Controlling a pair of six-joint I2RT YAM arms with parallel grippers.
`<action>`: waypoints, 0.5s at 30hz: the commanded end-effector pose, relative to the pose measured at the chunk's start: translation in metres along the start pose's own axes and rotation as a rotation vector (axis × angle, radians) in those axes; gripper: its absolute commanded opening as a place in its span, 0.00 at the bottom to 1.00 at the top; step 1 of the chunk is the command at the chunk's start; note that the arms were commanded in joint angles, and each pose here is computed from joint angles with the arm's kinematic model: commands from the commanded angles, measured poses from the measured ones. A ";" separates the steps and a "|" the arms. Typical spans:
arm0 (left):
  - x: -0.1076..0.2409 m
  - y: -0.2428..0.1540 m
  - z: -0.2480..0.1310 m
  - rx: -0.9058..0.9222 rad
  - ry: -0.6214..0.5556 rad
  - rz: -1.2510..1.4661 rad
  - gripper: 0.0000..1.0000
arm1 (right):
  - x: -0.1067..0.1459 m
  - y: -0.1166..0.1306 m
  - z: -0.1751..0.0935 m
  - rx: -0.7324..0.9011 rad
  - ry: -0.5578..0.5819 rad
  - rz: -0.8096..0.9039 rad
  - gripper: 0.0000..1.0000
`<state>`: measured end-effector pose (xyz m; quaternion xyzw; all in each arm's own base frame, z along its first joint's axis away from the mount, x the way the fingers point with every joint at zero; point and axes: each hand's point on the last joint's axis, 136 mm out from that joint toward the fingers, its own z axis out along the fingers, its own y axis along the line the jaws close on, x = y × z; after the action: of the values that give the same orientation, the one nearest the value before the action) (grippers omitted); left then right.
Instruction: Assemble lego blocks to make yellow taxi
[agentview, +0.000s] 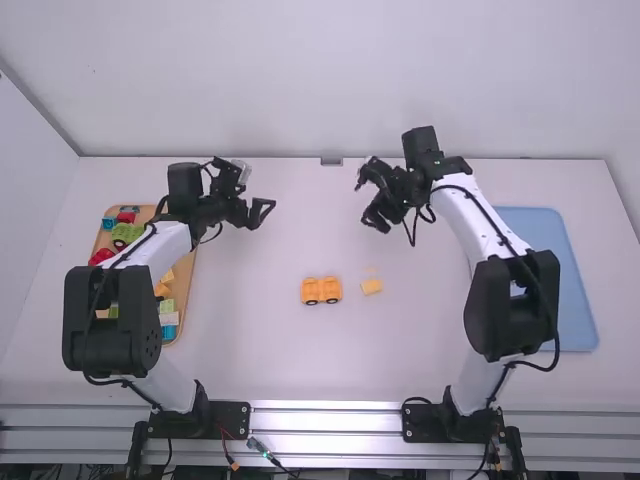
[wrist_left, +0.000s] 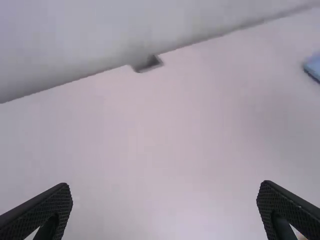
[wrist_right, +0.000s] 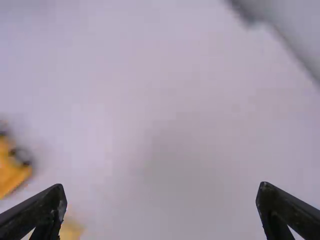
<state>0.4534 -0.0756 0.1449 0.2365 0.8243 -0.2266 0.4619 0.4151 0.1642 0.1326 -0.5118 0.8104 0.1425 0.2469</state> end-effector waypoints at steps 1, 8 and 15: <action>0.002 -0.039 -0.003 0.222 -0.056 0.226 0.99 | -0.029 0.039 -0.016 -0.202 -0.249 -0.334 0.99; 0.025 -0.096 -0.004 0.448 -0.076 0.491 0.99 | 0.003 0.057 -0.008 -0.278 -0.291 -0.449 0.99; 0.053 -0.136 0.009 0.531 -0.093 0.598 0.99 | 0.005 0.073 0.006 -0.304 -0.380 -0.526 0.99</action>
<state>0.3690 -0.1691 0.1233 0.5411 0.6403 -0.2843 0.4652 0.3600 0.1830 0.1171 -0.6880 0.5984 0.2588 0.3188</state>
